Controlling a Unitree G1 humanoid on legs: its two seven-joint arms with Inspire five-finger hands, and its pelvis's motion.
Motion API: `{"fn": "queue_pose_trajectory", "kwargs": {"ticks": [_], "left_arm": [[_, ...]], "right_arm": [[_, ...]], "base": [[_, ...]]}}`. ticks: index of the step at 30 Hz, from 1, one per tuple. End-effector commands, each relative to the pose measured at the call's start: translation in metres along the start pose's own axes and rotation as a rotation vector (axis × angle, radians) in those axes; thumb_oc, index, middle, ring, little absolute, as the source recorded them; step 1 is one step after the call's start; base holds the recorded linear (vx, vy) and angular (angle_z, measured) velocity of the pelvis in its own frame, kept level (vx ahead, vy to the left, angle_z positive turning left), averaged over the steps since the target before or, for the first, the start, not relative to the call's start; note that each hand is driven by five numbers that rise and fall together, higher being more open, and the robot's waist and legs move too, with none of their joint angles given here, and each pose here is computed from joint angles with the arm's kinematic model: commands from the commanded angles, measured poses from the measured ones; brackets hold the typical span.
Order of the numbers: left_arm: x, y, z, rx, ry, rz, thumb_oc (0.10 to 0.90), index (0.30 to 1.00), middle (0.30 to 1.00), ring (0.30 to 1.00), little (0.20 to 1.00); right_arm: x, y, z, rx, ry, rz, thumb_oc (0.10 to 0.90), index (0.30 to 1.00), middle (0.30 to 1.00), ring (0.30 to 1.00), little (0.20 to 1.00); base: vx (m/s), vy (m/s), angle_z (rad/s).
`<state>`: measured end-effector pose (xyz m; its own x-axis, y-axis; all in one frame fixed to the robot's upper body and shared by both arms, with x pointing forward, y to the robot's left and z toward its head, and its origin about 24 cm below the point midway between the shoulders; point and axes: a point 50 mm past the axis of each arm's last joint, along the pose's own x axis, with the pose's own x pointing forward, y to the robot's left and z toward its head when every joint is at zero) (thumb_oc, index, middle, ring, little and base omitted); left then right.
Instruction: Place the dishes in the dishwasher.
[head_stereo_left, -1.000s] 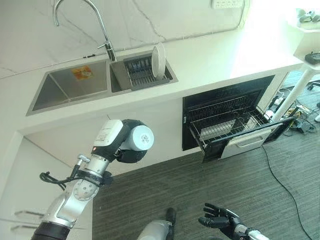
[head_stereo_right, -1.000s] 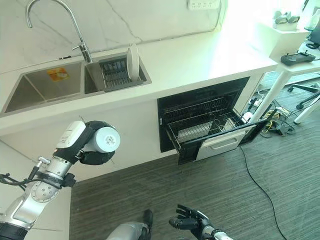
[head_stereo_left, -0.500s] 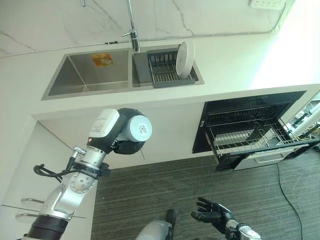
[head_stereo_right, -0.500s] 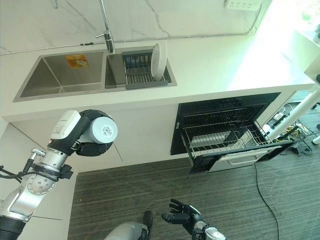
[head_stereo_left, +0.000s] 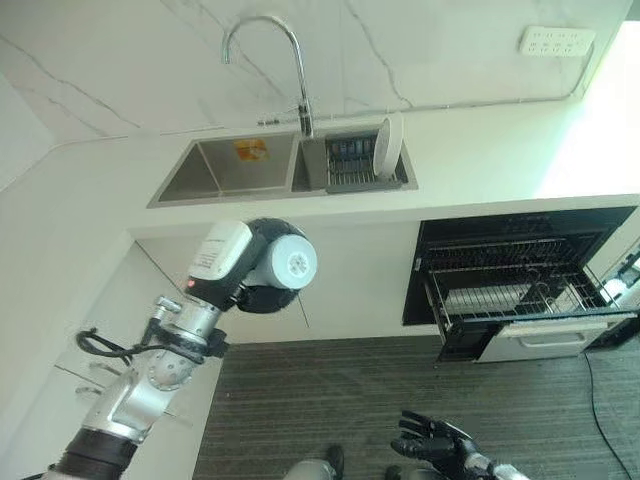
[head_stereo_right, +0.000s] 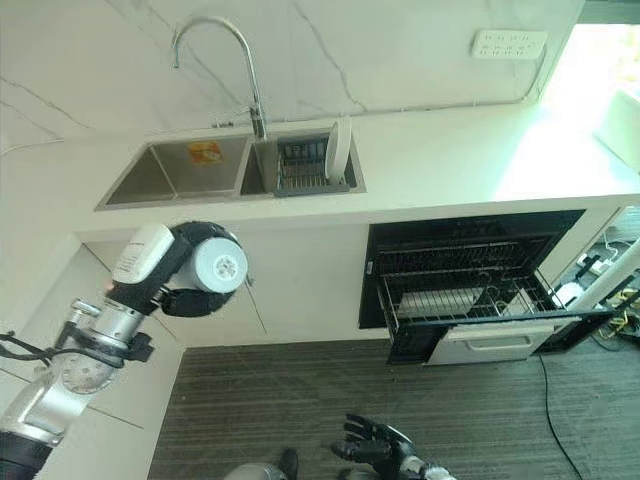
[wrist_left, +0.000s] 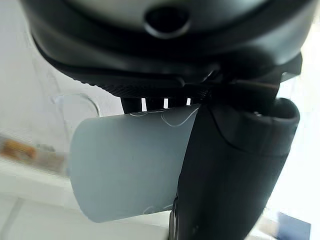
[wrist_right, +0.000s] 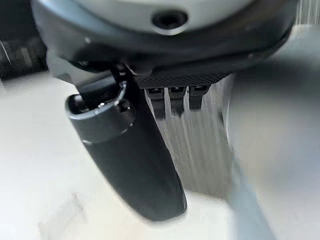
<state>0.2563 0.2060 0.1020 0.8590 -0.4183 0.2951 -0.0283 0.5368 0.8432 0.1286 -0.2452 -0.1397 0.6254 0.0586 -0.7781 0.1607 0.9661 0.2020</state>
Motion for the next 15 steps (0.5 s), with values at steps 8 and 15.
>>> {"fn": "queue_pose_trajectory", "kwargs": {"ticks": [8, 15], "left_arm": [[0.007, 0.035, 0.006, 0.086, -0.013, 0.340, 0.400, 0.300, 0.300, 0.300, 0.300], [0.017, 0.053, 0.013, 0.150, -0.060, 0.333, 0.400, 0.300, 0.300, 0.300, 0.300]], "right_arm": [[0.005, 0.039, 0.032, -0.360, -0.062, 0.312, 0.800, 0.900, 0.900, 0.900, 0.900], [0.007, 0.048, 0.043, -0.352, -0.117, 0.380, 0.800, 0.900, 0.900, 0.900, 0.900]], "base": [[0.00, -0.125, -0.72], [0.09, -0.703, -0.20]]}}
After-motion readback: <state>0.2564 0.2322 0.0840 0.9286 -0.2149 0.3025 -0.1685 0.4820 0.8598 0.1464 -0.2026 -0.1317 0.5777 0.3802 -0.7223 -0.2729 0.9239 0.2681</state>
